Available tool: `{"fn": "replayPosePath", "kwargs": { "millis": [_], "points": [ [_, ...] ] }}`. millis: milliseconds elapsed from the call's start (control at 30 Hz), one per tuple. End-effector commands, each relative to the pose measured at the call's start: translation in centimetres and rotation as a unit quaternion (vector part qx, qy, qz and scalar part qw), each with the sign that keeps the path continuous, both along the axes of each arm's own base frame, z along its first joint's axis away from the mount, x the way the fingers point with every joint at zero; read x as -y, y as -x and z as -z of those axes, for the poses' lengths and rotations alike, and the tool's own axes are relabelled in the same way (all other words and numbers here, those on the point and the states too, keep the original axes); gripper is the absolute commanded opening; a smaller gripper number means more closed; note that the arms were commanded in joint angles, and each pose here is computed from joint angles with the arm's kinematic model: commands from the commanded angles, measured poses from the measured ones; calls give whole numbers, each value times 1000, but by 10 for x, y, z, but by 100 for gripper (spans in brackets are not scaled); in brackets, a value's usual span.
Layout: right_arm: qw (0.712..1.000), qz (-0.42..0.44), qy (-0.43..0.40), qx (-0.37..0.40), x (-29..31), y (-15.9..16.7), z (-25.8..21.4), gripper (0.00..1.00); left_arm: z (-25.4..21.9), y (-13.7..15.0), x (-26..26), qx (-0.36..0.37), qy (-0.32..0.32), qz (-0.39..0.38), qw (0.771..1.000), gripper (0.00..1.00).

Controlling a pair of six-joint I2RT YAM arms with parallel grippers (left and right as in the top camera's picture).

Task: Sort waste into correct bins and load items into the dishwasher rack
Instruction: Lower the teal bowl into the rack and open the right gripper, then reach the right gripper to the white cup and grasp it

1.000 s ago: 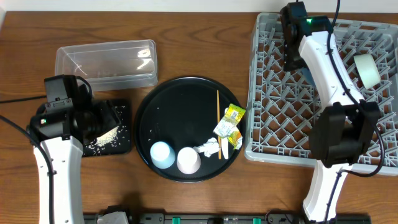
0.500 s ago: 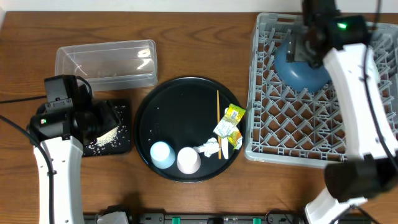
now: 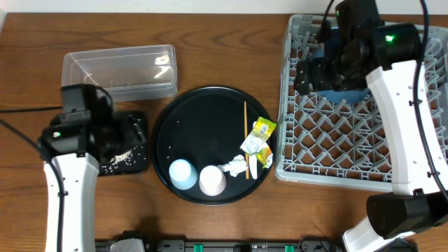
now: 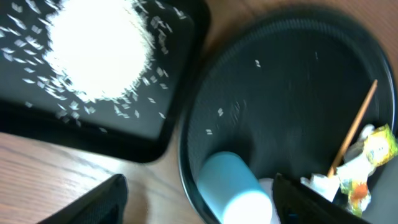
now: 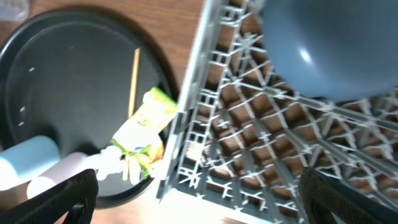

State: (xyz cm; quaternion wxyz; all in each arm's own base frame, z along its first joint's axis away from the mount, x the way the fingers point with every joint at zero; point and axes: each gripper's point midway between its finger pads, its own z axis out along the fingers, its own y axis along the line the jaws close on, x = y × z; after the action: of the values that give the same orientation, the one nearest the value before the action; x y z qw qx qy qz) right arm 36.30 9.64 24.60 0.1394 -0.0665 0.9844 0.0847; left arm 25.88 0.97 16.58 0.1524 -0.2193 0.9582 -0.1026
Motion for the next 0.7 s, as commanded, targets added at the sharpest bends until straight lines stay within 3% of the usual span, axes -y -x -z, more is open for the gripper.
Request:
{"fn": "replayPosePath", "kwargs": {
  "millis": [0, 133, 333, 667],
  "points": [
    [1000, -20, -10, -18, -8, 6, 7, 99, 5, 9, 18, -23, 7, 27, 999, 79],
    [988, -141, -56, -19, -42, 22, 3, 99, 18, 25, 20, -75, -11, 12, 997, 80],
    [960, -270, -55, -44, -96, 62, 16, 99, 20, 22, -1, -75, -48, -29, 996, 83],
    [901, -418, -30, -110, -175, 149, 94, 99, 20, 28, -57, -77, -49, -157, 983, 86]
  ]
}}
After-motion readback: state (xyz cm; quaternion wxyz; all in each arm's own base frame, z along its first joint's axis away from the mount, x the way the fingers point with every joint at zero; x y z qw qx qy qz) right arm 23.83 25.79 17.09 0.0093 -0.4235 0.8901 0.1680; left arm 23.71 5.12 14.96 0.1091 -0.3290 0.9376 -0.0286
